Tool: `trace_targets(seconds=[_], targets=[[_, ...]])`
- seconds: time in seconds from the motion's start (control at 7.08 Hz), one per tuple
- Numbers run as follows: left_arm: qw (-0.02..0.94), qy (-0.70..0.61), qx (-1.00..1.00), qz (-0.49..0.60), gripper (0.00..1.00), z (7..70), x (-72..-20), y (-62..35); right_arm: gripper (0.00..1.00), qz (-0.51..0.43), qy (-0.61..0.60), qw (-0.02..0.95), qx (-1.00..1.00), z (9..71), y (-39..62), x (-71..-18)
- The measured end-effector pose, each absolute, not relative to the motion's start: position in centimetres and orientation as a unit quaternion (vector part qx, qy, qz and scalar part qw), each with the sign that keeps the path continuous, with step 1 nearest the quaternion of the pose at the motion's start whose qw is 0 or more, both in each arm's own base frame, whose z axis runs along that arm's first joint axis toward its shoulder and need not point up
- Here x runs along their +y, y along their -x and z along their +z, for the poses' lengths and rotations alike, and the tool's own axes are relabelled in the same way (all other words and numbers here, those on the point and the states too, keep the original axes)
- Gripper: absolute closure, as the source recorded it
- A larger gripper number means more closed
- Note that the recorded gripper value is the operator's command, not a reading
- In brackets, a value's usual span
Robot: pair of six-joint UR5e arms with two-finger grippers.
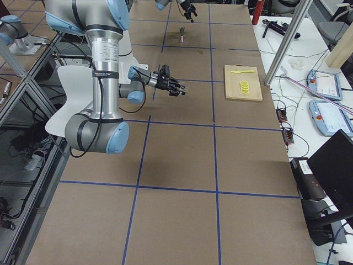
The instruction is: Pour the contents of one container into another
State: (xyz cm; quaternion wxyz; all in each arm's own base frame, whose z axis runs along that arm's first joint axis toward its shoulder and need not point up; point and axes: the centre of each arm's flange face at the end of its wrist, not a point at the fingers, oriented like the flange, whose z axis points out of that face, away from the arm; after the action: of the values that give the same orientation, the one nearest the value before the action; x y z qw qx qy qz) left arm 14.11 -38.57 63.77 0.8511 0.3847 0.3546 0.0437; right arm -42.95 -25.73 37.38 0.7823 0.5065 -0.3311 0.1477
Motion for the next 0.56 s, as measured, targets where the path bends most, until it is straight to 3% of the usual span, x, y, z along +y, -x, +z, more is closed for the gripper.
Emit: trace_targets(seconds=[0.28,0.56], targets=[[0.866,-0.362,0.338,0.072,0.00,61.5,-45.2,-9.5,1.00,0.165,-0.497,0.788,-0.325,40.9,43.8,-25.9],[0.873,-0.340,0.340,0.076,0.00,60.8,-48.0,-4.9,1.00,0.180,-0.493,0.781,-0.339,46.4,43.0,-25.7]])
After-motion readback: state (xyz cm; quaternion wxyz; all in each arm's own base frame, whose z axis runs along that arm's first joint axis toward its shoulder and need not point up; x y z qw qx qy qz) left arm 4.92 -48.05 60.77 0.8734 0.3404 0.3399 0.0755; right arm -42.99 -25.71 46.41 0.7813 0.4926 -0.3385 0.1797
